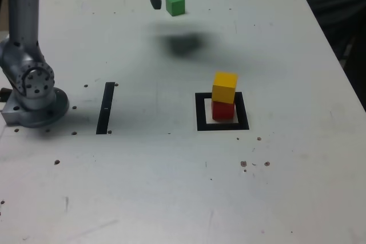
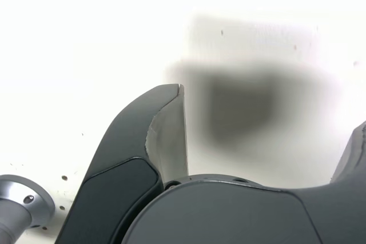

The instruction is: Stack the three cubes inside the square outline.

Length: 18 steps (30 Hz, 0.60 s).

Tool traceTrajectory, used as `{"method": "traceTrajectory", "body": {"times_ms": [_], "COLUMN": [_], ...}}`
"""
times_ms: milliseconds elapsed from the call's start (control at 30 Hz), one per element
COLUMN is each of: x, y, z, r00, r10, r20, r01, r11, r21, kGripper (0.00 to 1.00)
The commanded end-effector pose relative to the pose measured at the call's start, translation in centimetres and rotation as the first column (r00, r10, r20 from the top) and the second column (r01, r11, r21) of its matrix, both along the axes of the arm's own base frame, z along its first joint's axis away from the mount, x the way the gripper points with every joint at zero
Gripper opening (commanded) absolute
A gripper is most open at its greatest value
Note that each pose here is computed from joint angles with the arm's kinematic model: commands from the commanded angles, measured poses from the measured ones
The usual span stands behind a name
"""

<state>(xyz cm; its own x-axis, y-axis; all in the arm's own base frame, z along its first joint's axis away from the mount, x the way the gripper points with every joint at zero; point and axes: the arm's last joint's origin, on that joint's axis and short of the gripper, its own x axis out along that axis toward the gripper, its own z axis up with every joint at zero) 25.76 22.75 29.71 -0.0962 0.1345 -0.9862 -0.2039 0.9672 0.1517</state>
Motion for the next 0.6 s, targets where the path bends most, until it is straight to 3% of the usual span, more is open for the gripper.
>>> {"method": "traceTrajectory", "body": {"times_ms": [0,333,567], "x": [0.0,-0.1,-0.1], "y": [0.8,5.4,8.1], "z": [-0.1,-1.1,-2.3], "r00": [1.0,0.999,0.996], "r10": [0.005,0.039,0.057], "r20": [-0.007,-0.035,-0.066], "r01": [-0.005,-0.04,-0.06], "r11": [1.0,0.999,0.997], "r21": [-0.002,-0.018,-0.05], "kGripper": [1.0,0.99,0.99]}}
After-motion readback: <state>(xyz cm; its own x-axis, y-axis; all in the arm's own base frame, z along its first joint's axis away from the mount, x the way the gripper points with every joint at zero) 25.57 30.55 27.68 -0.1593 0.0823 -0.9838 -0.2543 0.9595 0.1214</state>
